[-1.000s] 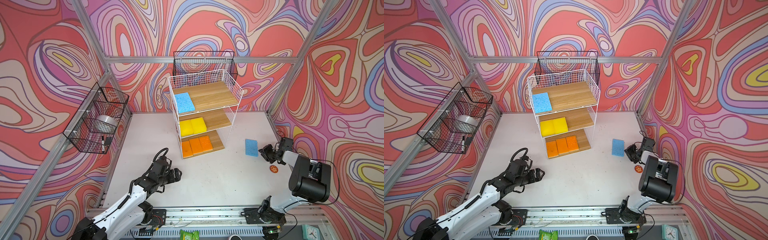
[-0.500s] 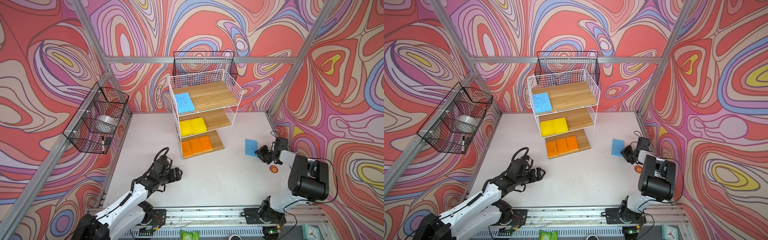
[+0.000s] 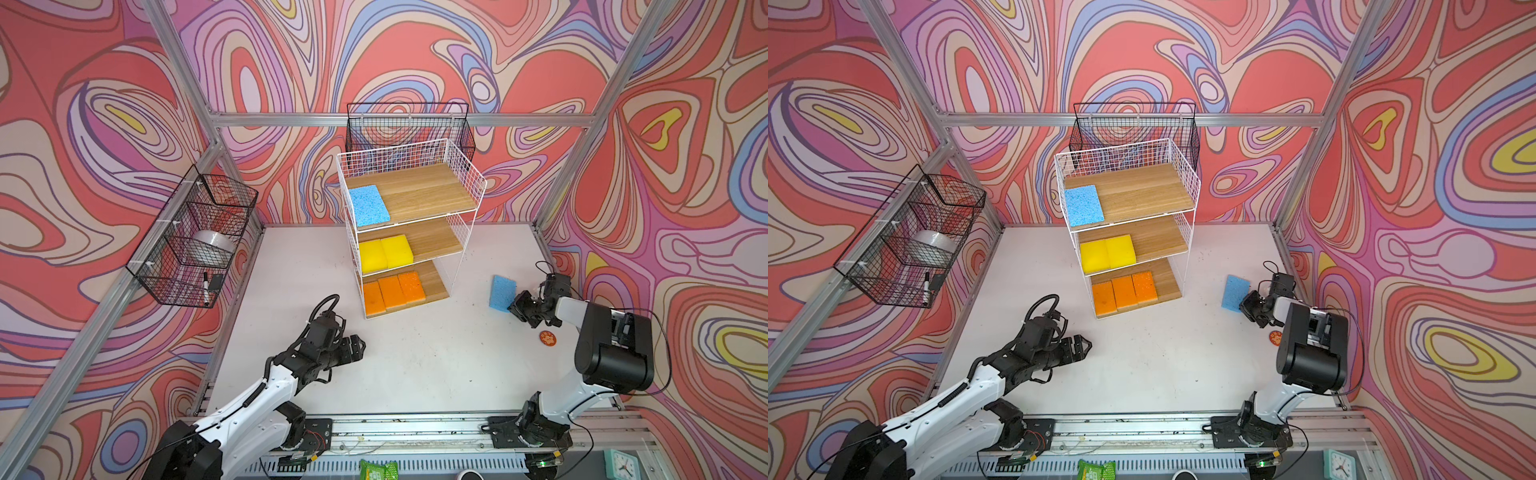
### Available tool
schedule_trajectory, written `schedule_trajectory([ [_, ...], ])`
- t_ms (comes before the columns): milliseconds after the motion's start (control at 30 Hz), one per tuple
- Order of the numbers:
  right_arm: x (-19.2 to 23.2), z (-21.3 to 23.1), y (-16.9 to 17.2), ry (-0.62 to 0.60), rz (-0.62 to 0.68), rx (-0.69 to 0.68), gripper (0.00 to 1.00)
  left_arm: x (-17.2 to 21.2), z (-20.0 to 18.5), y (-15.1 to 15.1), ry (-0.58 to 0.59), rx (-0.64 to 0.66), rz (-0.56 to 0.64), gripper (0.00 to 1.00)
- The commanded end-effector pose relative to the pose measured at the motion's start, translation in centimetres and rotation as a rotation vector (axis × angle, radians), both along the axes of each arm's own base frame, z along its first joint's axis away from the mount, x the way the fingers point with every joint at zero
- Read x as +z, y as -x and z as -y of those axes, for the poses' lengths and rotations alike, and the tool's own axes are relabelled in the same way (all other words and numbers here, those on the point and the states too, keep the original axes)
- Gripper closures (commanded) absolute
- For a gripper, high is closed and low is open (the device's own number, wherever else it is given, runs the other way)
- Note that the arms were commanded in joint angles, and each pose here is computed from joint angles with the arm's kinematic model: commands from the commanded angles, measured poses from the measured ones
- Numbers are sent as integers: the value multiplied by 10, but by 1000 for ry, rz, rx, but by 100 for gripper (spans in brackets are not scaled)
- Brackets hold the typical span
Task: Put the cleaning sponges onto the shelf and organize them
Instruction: 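Close the right gripper on the blue sponge's edge and tilt it up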
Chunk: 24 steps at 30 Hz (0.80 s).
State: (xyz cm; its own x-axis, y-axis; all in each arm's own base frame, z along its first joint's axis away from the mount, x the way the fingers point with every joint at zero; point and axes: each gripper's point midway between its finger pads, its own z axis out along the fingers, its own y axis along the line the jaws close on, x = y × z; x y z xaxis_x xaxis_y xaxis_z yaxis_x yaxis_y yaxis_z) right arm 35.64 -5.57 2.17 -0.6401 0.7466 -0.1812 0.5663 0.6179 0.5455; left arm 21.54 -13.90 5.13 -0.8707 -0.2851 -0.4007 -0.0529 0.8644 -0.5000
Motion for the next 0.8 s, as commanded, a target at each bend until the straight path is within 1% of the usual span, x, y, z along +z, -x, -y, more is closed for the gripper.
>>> schedule_trajectory([
  [0,3,2,0,20,-14,1,98,8,5,-6,30,8,15,12],
  [200,40,1,-6,36,81,-4,100,16,6,-7,32,1,14,12],
  [367,71,-6,-5,12,168,-5,100,27,3,-6,14,2,22,12],
  [567,126,-17,-1,-17,305,-6,100,46,-2,-6,-16,-2,40,12],
  [600,135,-19,0,-26,327,-8,100,60,0,-11,-9,-4,66,12],
  [767,187,-34,11,-86,459,-8,100,88,-4,-11,-15,-2,114,12],
])
